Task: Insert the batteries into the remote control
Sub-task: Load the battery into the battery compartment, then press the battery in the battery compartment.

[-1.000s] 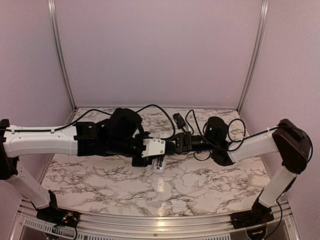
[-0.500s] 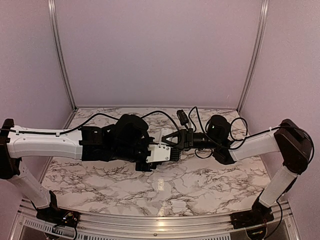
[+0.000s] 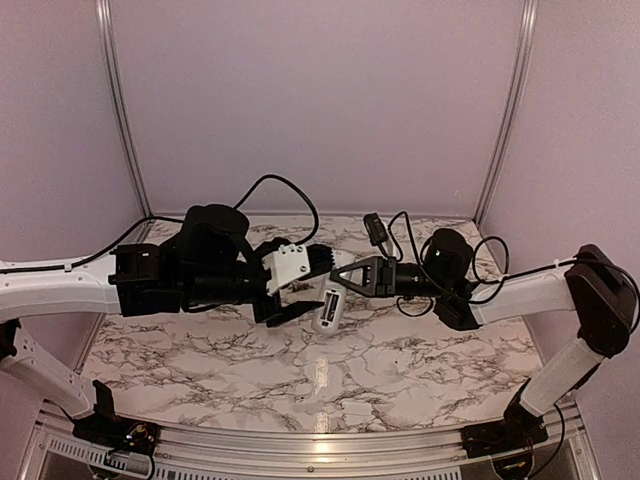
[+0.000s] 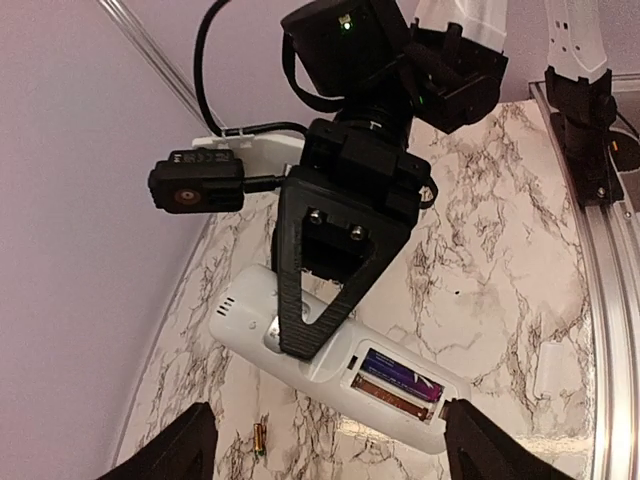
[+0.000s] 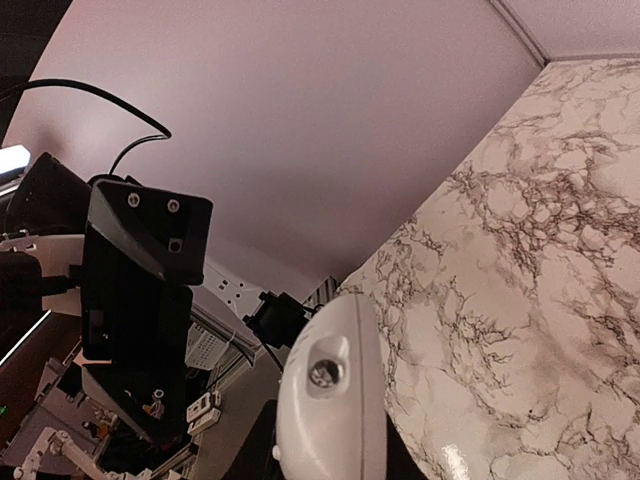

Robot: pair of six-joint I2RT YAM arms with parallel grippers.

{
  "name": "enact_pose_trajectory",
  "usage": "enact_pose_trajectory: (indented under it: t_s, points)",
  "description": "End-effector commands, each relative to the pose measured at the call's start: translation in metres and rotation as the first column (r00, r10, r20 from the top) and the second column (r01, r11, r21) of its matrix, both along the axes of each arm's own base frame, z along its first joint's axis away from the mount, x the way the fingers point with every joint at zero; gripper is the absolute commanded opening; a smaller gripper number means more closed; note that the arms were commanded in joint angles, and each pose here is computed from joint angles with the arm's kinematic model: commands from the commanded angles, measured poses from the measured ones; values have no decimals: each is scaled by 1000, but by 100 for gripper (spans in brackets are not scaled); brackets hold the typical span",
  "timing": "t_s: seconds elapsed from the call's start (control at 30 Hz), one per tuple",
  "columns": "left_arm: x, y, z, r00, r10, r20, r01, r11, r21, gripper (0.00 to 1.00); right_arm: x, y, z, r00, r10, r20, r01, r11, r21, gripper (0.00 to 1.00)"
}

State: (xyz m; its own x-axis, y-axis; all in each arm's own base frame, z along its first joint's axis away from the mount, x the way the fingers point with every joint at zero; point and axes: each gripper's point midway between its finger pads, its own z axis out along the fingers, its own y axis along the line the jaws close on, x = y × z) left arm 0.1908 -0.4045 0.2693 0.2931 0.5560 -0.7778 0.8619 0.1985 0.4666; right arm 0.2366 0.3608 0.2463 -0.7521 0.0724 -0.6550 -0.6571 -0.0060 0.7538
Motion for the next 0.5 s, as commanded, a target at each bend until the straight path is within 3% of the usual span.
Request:
enact_pose_trajectory:
  t_s: [0.0,0.07,0.2,0.47]
  points:
    - [10,19,50,987,101,-121,-130,956,-262,94,1,-10,20,994,-23,111,20,999,28,0]
    - [15,24,49,970,101,-224,-164,944,-286,99,-2,-12,28,989,-25,146,19,999,41,0]
    - [14,21,30,907,24,-421,-164,940,-300,99,-7,-16,44,978,-28,209,15,998,65,0]
    - [-2,-3,4,824,-106,-556,-77,952,-295,87,-12,-16,59,960,-31,278,14,998,63,0]
